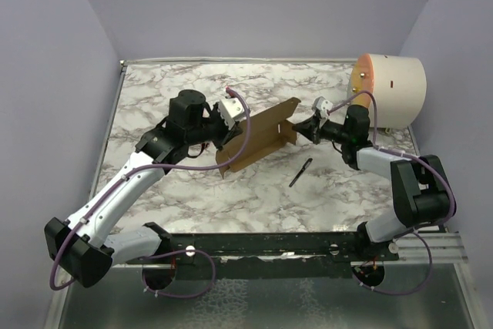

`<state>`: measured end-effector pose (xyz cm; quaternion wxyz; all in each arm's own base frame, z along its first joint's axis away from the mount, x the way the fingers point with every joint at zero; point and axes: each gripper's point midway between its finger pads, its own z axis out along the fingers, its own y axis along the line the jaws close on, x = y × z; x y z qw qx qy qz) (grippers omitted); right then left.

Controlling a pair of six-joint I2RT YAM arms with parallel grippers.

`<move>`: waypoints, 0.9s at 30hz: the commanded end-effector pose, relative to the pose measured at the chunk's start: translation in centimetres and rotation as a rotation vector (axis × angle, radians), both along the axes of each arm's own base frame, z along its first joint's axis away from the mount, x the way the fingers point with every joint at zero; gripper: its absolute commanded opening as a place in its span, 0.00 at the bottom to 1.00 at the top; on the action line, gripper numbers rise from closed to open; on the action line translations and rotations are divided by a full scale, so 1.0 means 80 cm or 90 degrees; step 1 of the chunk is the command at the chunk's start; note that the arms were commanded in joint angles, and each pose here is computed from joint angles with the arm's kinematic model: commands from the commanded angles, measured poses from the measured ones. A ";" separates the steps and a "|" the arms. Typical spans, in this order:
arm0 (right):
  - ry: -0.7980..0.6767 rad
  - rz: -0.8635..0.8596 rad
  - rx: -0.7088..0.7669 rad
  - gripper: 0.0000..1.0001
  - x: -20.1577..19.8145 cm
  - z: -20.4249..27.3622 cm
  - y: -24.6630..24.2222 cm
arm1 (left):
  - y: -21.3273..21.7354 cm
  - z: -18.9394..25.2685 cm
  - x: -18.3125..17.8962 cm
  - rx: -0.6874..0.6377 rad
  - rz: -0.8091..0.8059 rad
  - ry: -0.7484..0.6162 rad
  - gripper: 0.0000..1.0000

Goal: Fold the paper box

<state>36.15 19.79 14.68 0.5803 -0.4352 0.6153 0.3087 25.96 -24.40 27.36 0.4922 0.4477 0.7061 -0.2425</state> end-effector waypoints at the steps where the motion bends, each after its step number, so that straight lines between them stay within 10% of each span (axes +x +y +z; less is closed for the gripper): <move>1: -0.061 -0.022 0.008 0.01 -0.002 0.007 0.000 | -0.016 -0.005 -0.012 -0.027 -0.041 0.024 0.00; 27: 0.077 0.061 -0.044 0.04 -0.053 -0.029 -0.001 | -0.013 -0.035 -0.030 -0.030 -0.028 0.081 0.00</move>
